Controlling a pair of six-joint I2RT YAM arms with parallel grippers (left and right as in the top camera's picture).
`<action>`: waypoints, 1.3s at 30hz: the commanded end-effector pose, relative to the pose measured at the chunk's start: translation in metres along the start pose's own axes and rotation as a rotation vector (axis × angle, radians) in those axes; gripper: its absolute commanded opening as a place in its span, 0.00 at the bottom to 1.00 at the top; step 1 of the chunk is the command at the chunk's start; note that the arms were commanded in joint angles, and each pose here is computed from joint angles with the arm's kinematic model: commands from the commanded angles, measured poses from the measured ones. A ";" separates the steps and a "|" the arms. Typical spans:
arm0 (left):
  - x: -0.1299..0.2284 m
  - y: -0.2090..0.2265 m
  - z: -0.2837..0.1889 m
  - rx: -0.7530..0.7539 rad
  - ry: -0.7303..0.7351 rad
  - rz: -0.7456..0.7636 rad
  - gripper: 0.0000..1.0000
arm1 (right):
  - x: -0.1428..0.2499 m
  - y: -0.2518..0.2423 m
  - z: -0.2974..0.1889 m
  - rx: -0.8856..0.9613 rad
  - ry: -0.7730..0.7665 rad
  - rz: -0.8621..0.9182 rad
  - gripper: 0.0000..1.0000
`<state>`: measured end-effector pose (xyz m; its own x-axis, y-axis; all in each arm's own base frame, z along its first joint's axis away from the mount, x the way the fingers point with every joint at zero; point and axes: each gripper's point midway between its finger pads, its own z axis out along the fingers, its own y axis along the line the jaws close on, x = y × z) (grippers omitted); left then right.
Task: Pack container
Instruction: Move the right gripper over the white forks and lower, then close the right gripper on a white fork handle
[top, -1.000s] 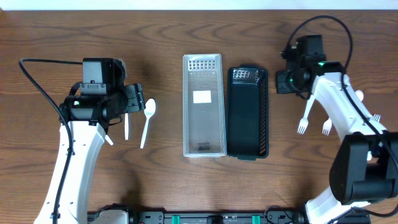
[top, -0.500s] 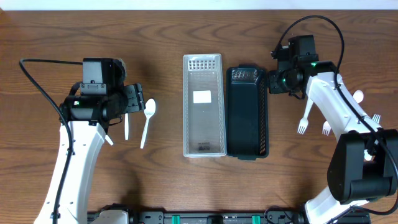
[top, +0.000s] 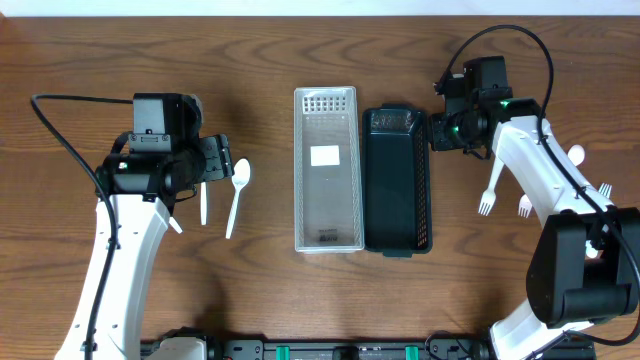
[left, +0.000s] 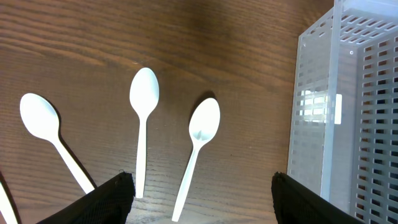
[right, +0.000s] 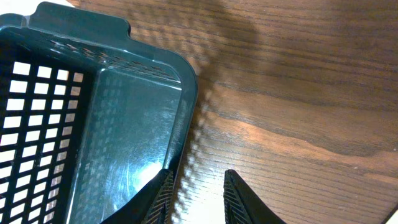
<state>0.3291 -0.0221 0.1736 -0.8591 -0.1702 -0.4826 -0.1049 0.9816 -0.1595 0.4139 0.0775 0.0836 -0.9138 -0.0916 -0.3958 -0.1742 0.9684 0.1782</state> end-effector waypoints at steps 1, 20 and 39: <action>-0.005 0.000 -0.004 -0.007 -0.015 0.010 0.73 | -0.004 0.005 0.001 -0.016 -0.003 -0.012 0.30; -0.005 0.000 -0.004 -0.007 -0.015 0.010 0.74 | 0.043 -0.111 -0.076 0.485 -0.008 0.654 0.64; -0.005 0.000 -0.004 -0.007 -0.014 0.010 0.74 | 0.130 -0.116 -0.002 0.476 0.220 0.687 0.71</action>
<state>0.3291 -0.0221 0.1736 -0.8593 -0.1702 -0.4823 -0.1049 0.9816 -0.1595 0.3210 -0.0457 0.0218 -0.8309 0.5332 -0.1593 0.5507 0.8289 -0.0980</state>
